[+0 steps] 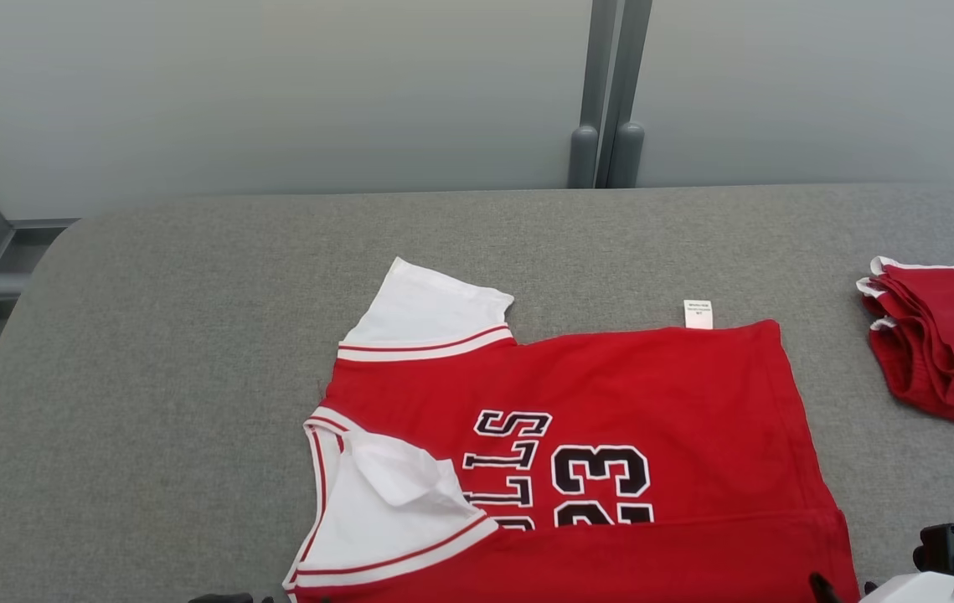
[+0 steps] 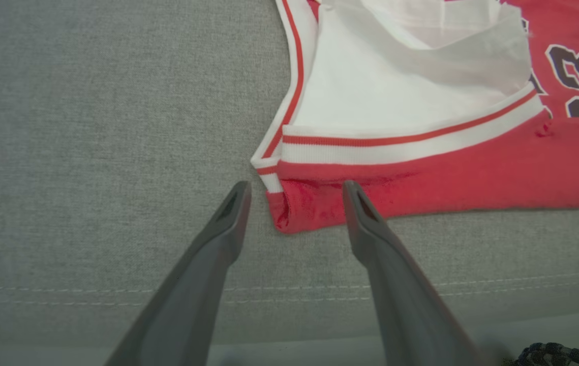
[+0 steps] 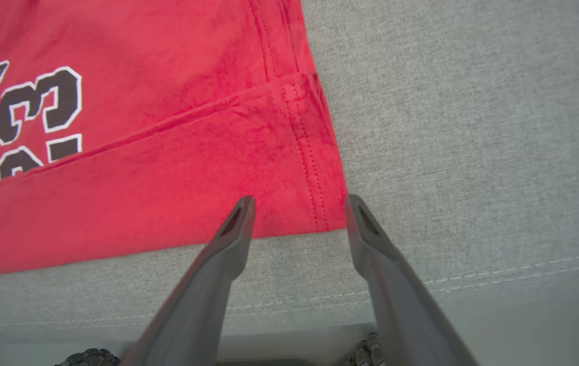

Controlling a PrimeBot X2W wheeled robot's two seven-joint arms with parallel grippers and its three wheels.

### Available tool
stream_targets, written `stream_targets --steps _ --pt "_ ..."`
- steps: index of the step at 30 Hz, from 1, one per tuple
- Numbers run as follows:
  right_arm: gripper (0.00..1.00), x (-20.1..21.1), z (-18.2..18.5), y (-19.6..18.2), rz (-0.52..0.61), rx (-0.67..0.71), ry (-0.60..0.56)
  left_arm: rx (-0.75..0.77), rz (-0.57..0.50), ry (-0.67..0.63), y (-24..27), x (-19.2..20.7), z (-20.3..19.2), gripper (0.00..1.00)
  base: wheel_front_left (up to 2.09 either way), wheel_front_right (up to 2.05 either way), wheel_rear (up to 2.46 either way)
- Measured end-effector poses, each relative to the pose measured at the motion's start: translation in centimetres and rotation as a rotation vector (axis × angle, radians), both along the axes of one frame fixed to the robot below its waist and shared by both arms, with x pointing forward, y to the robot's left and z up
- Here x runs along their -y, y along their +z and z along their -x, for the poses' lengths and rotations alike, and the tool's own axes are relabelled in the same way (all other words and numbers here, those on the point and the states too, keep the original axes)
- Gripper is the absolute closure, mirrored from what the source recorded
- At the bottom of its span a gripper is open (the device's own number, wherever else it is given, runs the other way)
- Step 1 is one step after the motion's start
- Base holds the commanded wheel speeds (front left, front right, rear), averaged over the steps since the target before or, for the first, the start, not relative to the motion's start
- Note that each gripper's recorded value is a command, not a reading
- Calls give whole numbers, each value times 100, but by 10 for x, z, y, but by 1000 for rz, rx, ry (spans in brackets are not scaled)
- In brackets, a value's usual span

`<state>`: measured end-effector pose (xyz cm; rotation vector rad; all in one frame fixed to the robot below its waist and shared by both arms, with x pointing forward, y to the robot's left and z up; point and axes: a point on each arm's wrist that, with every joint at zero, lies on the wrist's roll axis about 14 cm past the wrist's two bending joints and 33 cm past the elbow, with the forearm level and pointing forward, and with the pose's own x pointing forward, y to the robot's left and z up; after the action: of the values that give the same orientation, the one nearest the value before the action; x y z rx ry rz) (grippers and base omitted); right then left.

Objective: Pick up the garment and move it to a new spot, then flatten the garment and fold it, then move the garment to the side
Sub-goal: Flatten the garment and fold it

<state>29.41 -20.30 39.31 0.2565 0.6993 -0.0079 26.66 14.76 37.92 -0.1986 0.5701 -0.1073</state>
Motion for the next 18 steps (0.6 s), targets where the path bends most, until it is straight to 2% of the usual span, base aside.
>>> stream_targets --steps 4,9,14,18 --pt "0 1 -4 5 14 43 -3 58 -14 19 7 -5 -8 0 0 0 0" --pt "0 -3 -14 20 25 147 2 236 -24 86 40 -20 -32 0 0 0 0" --pt "0 -21 -44 67 3 390 25 351 -47 152 66 -40 -49 0 0 0 0" --pt "0 -33 -54 93 -11 523 39 437 -30 171 89 -44 -60 0 0 0 0"
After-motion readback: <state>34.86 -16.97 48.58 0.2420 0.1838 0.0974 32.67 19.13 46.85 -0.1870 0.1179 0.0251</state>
